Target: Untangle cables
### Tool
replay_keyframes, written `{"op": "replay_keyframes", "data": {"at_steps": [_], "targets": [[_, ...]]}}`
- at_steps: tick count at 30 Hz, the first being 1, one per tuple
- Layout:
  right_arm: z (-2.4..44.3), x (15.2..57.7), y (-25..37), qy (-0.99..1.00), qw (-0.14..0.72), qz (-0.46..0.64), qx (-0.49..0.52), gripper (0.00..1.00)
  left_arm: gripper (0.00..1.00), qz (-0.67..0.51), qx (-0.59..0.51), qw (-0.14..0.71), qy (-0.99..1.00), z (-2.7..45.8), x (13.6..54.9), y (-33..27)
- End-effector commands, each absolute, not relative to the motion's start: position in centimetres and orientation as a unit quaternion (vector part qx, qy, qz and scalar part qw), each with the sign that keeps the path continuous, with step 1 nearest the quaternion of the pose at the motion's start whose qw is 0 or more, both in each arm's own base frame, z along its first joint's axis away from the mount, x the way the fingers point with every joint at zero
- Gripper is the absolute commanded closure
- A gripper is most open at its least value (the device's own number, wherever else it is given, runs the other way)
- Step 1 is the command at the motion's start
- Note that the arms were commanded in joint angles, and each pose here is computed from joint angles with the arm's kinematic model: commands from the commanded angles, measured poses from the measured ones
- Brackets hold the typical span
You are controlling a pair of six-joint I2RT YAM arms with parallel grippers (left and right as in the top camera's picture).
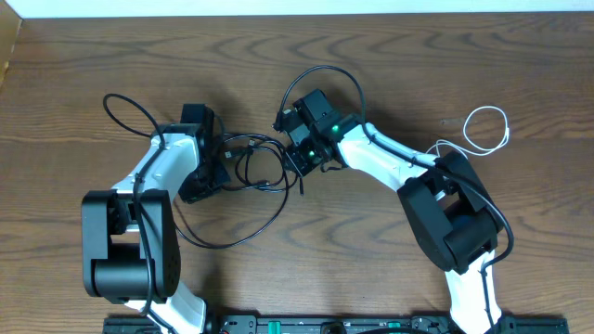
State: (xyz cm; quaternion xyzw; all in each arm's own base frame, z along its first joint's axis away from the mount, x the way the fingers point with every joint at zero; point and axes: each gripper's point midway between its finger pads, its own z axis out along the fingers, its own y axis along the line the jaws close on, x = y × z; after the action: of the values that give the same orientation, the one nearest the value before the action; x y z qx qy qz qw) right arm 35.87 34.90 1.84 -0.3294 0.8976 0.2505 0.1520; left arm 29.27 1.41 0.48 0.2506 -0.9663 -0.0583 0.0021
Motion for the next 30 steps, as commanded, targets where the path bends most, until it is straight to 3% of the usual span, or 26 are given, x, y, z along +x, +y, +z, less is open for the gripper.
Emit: {"op": "replay_keyframes", "data": {"at_steps": [1, 4, 8, 23, 28, 30], "targets": [[1.0, 37.4, 34.4, 0.904, 0.183, 0.208, -0.326, 0.87, 0.92, -0.067, 0.266, 0.008, -0.962, 0.1, 28.9, 1.6], [2.0, 38.9, 35.2, 0.893, 0.221, 0.217, -0.326, 0.71, 0.92, 0.006, 0.266, 0.024, -0.964, 0.2, 29.3, -0.9], [3.3, 40.4, 36.4, 0.877, 0.264, 0.23, -0.328, 0.62, 0.92, 0.059, 0.266, 0.041, -0.961, 0.4, 29.2, -2.8], [0.4, 40.7, 37.7, 0.872, 0.271, 0.234, -0.335, 0.57, 0.84, 0.051, 0.268, 0.068, -0.96, 0.0, 27.5, -2.8], [-0.3, 40.6, 37.8, 0.872, 0.269, 0.234, -0.336, 0.63, 0.83, 0.05, 0.269, 0.07, -0.959, 0.0, 27.4, -2.8], [-0.6, 40.6, 37.8, 0.872, 0.268, 0.234, -0.336, 0.82, 0.83, 0.05, 0.269, 0.07, -0.959, 0.0, 27.5, -2.8]]}}
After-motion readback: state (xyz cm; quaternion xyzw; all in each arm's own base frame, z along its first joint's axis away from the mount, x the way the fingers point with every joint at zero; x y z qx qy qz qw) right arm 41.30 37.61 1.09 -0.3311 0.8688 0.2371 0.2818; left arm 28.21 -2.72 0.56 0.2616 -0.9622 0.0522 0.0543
